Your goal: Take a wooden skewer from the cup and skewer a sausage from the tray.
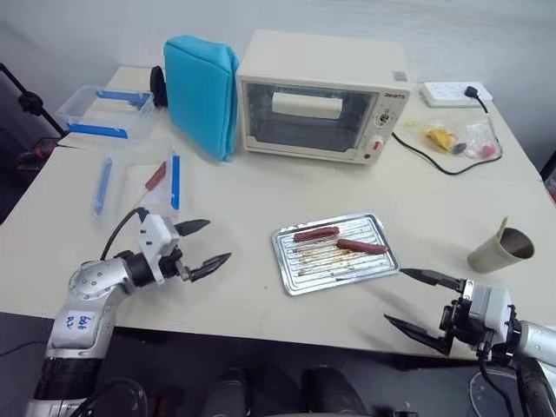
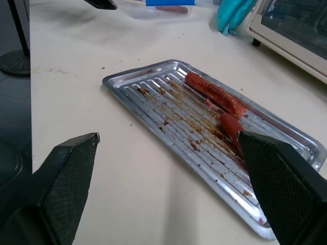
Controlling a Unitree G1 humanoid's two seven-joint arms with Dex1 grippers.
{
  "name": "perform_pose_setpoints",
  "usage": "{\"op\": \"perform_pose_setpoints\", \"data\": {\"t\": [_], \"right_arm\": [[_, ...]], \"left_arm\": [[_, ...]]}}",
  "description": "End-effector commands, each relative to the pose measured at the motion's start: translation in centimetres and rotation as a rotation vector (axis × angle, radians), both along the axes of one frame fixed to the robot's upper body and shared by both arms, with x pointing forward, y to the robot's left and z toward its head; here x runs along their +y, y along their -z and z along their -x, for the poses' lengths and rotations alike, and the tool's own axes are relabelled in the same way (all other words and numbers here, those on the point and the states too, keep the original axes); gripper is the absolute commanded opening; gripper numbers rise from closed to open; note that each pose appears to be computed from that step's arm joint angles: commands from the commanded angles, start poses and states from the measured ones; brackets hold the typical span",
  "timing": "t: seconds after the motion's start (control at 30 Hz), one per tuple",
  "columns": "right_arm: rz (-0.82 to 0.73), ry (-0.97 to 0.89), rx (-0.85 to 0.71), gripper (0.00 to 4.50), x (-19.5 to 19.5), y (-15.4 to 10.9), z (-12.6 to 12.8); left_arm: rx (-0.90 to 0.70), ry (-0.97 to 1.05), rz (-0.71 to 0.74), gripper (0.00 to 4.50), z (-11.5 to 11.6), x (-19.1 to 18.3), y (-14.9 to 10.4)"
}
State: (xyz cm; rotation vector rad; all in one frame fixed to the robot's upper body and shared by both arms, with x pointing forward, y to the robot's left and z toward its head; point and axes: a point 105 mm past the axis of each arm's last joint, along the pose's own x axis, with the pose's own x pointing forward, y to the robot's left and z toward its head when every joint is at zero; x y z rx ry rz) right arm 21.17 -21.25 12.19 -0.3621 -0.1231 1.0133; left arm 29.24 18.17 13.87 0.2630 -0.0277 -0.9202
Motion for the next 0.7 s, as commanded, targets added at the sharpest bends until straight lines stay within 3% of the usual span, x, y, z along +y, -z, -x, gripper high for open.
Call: {"op": "perform_pose_setpoints", "data": {"t": [0.03, 0.17, 0.37, 0.53, 0.7], "right_arm": [[-0.004, 0.004, -0.034, 4.5, -0.1, -1.1, 0.0], [-0.01, 0.042, -0.056, 4.5, -0.7, -2.0, -0.7], [-0.004, 0.162, -0.085, 4.5, -3.5, -3.2, -0.5], [0.034, 0.393, -0.134, 4.5, -9.1, -4.9, 1.5], [0.052, 0.631, -0.143, 4.5, -13.9, -4.9, 4.0]], "left_arm": [[-0.065, -0.012, 0.003, 4.49, 0.3, 0.2, -1.5], [-0.055, 0.037, 0.117, 4.49, 1.0, -0.1, -2.4], [-0.006, 0.092, 0.149, 4.49, 1.7, -0.1, -2.2], [0.028, 0.172, 0.098, 4.49, 2.8, -0.2, -1.5], [0.041, 0.27, 0.096, 4.49, 3.7, -1.8, -1.3]]}}
